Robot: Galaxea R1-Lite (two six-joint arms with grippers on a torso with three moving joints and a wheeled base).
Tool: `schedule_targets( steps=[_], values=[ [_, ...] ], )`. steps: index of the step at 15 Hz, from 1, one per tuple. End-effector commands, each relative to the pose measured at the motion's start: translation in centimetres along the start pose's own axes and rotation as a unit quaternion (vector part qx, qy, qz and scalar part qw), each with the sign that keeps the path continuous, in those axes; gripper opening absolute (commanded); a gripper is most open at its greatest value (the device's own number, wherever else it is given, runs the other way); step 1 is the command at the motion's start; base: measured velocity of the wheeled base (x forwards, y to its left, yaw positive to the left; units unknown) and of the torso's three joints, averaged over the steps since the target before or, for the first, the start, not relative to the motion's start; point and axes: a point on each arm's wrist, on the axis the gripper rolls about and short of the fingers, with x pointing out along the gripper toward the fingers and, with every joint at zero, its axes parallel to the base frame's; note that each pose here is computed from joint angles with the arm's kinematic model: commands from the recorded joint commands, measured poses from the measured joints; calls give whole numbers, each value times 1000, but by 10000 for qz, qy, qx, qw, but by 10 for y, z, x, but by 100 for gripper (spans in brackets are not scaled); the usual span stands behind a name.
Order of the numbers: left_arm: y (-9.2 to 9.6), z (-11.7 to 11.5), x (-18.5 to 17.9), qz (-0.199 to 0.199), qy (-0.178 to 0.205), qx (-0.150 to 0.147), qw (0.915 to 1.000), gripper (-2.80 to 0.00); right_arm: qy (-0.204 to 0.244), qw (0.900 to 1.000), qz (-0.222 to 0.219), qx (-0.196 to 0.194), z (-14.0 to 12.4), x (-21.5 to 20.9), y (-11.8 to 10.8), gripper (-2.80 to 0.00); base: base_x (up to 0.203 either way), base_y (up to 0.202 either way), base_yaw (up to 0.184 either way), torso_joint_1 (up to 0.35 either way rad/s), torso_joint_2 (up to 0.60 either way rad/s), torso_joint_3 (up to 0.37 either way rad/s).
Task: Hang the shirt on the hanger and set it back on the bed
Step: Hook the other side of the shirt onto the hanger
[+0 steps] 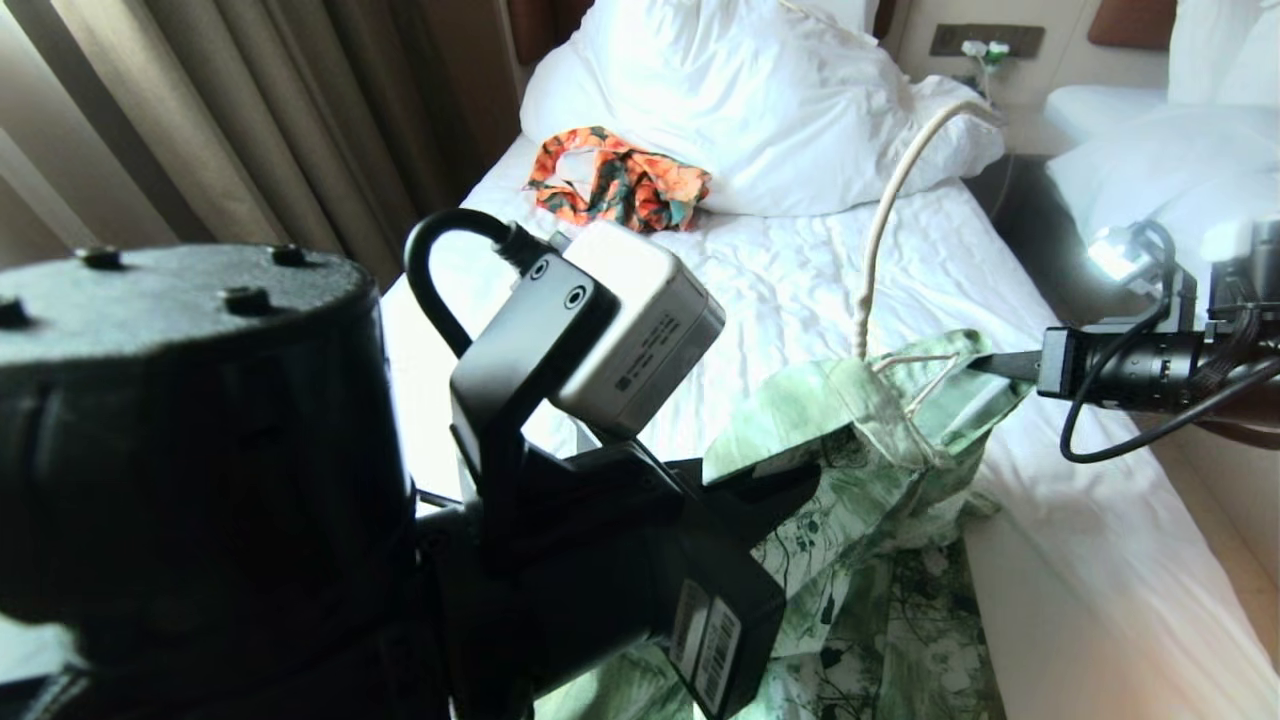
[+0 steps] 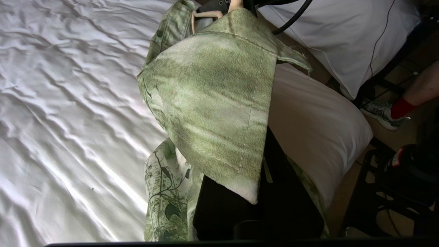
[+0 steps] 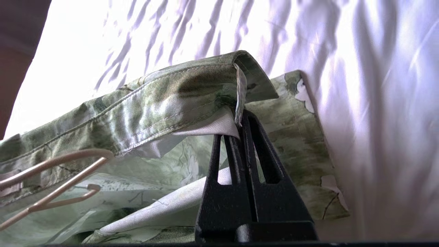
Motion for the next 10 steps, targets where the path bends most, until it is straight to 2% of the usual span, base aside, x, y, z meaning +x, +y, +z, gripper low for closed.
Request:
schedule_targets(
  steps=[1,4,7,10],
  values=[
    [-2,-1,1,-26,12,11,10000,-280,-161,9998,59,-121,9,-4,5,-280,0,0,0,0,0,0],
    [-4,-6,3,-57,116,28,9999,-280,-166,9997,67,-164,18,-11,11,-280,0,0,0,0,0,0],
    [-8,-5,2,-97,89,50,9999,-280,-204,9989,63,-416,20,-13,13,-280,0,0,0,0,0,0],
    [-10,-12,9,-67,237,70,9997,-280,-231,9984,169,-480,25,-24,27,-280,0,0,0,0,0,0]
  ],
)
